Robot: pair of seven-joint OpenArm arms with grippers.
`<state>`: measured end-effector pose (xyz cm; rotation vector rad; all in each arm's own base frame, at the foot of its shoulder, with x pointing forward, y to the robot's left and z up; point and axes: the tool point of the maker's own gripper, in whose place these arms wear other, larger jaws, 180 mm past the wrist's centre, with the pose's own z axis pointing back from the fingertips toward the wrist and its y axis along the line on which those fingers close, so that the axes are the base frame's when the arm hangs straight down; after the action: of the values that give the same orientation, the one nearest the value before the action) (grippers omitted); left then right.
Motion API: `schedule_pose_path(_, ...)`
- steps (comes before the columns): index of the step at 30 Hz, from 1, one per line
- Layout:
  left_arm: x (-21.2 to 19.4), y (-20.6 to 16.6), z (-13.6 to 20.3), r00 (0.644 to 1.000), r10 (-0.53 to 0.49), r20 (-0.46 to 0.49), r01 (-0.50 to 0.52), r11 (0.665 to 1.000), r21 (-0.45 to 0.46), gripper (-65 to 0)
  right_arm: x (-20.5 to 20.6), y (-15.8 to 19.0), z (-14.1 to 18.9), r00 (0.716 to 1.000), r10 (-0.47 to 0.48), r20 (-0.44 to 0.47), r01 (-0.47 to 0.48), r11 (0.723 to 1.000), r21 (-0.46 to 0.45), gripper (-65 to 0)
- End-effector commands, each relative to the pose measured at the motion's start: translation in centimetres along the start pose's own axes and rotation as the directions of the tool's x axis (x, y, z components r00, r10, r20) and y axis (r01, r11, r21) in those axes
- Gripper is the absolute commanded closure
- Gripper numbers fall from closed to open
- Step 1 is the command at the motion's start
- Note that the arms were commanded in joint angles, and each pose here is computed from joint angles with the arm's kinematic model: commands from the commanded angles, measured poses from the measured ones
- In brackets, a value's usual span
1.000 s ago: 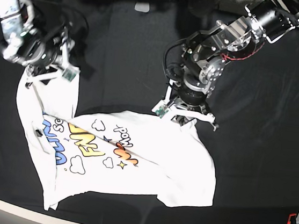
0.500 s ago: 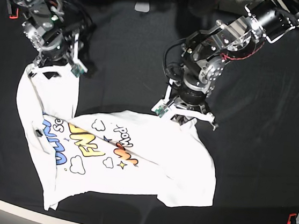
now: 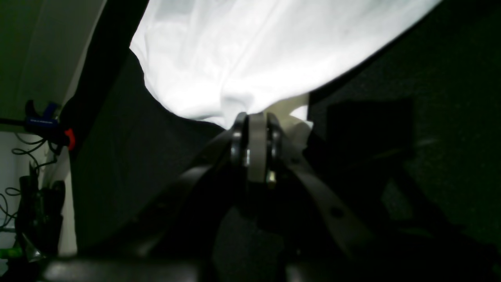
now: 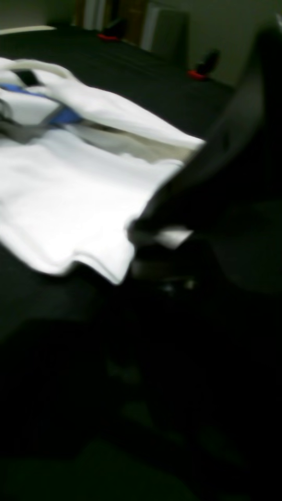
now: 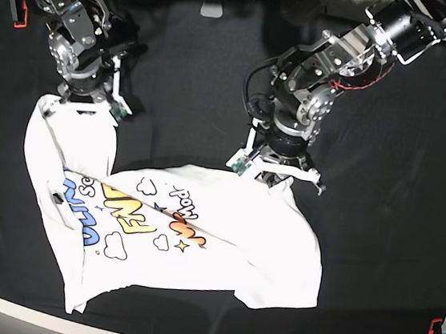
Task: Layout the t-shirt on the table in an organized manner, then fold the t-shirt properly
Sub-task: 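Lower the right gripper onto the shirt's other shoulder and grasp it, then pull both shoulders apart with both grippers to straighten the shirt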
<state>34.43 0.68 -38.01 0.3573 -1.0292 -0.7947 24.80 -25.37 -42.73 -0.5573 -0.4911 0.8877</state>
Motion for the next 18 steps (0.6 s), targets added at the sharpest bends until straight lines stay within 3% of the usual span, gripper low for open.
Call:
schedule_pose_path(1,1.7,1.4,-0.1,0.998,-0.004,0.056,0.002,0.999,0.041,0.0,-0.7,-1.0,0.1,0.999,0.013,-0.029,-0.014,0.999,-0.032,0.0)
schedule_pose_path(4,0.9,2.0,-0.1,0.999,-0.034,0.004,0.034,0.996,0.077,0.0,-0.4,-1.4,0.7,0.999,0.044,-0.021,-0.046,0.997,-0.063,0.0)
schedule_pose_path(9,-1.9,4.0,0.3,0.983,-0.099,-0.152,0.124,0.979,0.163,0.0,0.8,0.4,3.7,0.996,0.071,0.058,-0.07,0.997,-0.025,0.0)
schedule_pose_path(18,-3.0,8.6,1.4,0.941,-0.245,-0.235,0.315,0.887,0.337,0.0,-1.3,2.5,8.6,0.977,0.196,0.088,-0.201,0.978,0.047,0.0)
